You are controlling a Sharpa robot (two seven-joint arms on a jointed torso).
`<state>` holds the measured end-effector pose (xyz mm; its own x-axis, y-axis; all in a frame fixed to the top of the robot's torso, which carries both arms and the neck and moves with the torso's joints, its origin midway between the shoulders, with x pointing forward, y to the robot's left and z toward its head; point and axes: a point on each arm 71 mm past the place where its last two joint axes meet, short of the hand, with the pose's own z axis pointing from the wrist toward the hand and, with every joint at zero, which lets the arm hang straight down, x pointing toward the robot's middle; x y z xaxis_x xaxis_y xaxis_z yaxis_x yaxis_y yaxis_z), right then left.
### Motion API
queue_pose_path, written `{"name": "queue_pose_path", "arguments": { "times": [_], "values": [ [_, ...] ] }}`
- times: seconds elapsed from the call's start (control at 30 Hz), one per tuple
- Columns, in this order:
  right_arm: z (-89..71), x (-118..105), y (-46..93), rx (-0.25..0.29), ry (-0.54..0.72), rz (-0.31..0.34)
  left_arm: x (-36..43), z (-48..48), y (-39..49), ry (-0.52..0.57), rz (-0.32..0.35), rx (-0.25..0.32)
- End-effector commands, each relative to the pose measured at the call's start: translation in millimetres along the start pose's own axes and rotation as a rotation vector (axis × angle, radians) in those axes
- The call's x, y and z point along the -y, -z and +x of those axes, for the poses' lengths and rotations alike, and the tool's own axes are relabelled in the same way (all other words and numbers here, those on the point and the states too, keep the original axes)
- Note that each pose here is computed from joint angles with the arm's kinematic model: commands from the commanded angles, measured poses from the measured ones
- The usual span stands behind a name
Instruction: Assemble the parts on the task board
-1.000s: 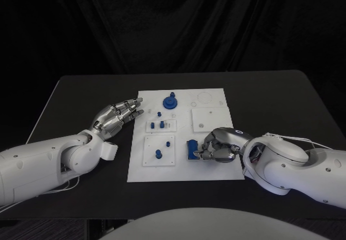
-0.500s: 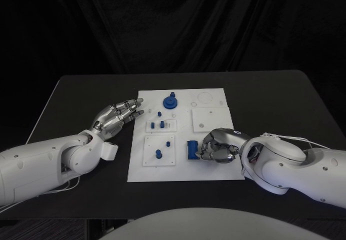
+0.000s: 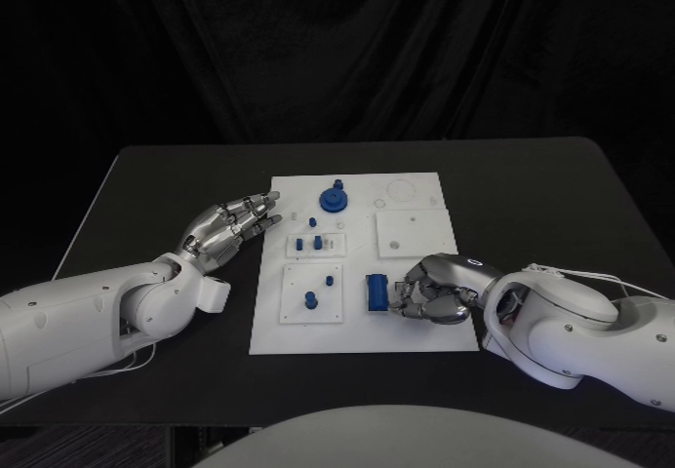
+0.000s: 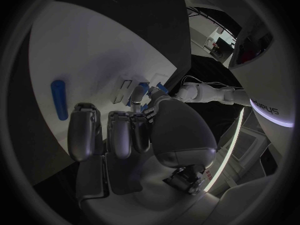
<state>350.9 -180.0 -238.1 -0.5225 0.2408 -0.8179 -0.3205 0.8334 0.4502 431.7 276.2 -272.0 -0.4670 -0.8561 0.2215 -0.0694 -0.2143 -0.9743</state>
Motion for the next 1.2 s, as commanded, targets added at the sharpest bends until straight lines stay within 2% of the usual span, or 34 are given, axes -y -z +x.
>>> {"name": "queue_pose_path", "arguments": {
  "times": [0.03,0.23,0.47,0.8,1.2],
  "values": [
    [-12.1,3.0,10.0,0.079,-0.008,0.013,1.4,1.4,0.8,0.010,0.025,-0.009],
    [-30.2,19.7,24.6,0.109,0.035,0.119,1.7,0.9,1.4,0.007,0.026,-0.004],
    [-37.1,41.3,31.2,0.090,0.086,0.216,1.2,2.0,0.4,0.007,0.026,-0.005],
    [-40.0,57.1,31.0,0.096,0.158,0.277,0.1,3.2,-2.0,0.009,0.026,-0.011],
    [-29.3,62.6,31.7,0.080,0.192,0.303,-0.7,3.2,-3.1,0.010,0.024,-0.013]
  ]
}}
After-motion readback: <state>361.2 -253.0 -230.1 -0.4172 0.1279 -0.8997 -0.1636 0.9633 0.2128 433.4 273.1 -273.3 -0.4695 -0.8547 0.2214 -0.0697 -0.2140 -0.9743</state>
